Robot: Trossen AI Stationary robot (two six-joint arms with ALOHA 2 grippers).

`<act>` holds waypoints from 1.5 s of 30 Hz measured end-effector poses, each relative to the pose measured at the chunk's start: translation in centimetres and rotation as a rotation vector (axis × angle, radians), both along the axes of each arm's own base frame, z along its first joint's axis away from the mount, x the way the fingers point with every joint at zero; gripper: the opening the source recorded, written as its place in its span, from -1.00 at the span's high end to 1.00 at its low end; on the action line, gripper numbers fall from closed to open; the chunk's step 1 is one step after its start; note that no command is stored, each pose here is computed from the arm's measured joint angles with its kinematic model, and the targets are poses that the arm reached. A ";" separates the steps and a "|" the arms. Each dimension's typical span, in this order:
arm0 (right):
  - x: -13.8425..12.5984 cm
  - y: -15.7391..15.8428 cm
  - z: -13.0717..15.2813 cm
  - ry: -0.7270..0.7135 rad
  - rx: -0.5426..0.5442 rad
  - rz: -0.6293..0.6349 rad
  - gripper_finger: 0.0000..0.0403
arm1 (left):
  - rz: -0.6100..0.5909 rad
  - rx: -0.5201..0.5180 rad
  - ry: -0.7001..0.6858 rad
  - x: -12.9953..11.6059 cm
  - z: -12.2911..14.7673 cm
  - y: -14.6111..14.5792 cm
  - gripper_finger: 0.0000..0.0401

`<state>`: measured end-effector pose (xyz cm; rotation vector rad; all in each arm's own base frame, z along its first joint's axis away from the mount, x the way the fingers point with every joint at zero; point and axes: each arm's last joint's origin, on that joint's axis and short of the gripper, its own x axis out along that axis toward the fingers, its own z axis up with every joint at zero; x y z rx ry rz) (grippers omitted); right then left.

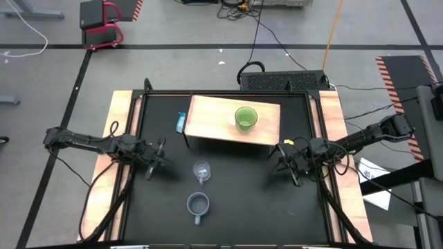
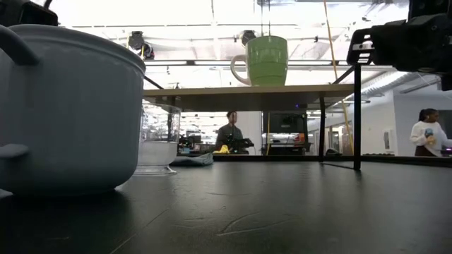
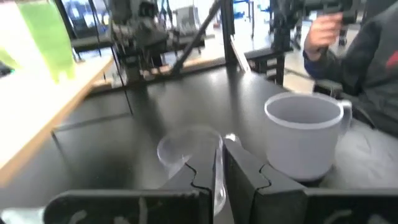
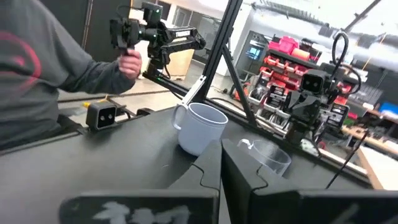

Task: Stack small to large cups/mugs on shelf
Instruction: Put the green cup on the shelf

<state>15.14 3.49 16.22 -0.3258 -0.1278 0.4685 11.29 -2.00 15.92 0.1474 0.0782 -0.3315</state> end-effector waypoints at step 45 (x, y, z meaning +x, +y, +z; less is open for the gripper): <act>0.0 0.0 -0.1 -0.002 -0.023 -0.001 1.00 | 0.483 -0.032 -0.106 6.3 11.6 3.4 0.99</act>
